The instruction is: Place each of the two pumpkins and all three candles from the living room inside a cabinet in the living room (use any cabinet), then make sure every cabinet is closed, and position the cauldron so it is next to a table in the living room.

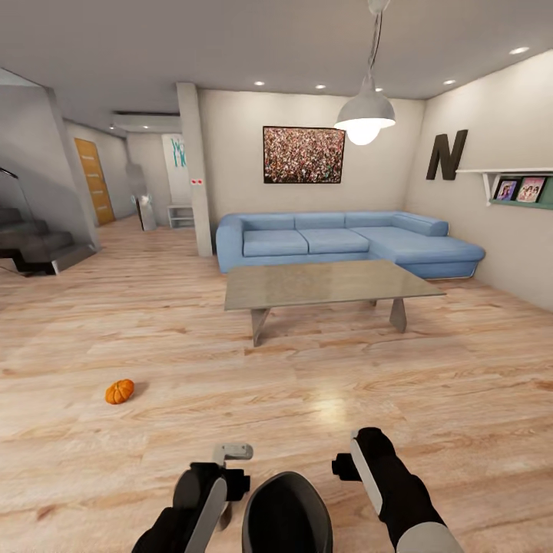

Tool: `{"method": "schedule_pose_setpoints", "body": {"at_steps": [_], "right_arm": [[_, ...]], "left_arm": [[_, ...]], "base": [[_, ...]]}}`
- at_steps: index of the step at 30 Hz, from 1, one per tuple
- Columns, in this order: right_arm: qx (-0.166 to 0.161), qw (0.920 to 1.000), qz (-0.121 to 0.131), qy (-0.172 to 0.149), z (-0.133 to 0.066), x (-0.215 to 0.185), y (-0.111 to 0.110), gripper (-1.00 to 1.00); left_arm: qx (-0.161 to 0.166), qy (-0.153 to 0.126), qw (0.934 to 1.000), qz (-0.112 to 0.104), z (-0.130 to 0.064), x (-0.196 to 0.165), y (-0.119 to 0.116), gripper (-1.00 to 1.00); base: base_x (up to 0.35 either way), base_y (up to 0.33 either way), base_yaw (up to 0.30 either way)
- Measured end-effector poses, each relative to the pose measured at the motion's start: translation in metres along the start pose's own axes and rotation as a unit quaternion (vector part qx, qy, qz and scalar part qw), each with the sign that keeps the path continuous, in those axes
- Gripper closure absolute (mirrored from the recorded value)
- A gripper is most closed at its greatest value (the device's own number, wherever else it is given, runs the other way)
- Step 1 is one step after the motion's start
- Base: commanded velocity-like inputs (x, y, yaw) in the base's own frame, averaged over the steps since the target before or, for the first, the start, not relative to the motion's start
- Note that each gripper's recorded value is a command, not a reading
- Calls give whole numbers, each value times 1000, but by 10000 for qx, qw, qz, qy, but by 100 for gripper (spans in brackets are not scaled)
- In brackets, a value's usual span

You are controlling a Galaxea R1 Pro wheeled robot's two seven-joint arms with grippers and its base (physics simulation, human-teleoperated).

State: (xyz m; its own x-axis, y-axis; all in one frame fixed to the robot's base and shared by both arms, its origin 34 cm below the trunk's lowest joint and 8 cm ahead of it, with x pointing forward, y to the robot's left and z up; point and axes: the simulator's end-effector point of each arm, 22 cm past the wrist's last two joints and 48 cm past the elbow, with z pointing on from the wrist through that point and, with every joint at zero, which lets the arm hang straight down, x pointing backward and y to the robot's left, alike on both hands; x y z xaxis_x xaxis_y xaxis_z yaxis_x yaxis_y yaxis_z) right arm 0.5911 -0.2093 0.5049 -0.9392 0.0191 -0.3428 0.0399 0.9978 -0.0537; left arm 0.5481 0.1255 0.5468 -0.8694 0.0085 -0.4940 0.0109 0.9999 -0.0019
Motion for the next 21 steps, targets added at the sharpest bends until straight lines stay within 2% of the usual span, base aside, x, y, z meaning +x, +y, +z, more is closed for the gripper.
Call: {"method": "schedule_pose_setpoints", "body": {"at_steps": [7,13,21], "right_arm": [[3,10000,-1,-2,0,0,-1,-100],[3,10000,1,4,0,0,-1,-100],[-13,10000,-11,23,1,2,2,-100]], "left_arm": [[-5,-286,9995,-130,3,-9,-2,-100],[-59,-192,9997,-130,12,3,-1,-100],[-36,-167,9998,-137,14,5,-2,-100]], "base": [[0,-14,0],[27,-192,0],[5,-28,0]]}}
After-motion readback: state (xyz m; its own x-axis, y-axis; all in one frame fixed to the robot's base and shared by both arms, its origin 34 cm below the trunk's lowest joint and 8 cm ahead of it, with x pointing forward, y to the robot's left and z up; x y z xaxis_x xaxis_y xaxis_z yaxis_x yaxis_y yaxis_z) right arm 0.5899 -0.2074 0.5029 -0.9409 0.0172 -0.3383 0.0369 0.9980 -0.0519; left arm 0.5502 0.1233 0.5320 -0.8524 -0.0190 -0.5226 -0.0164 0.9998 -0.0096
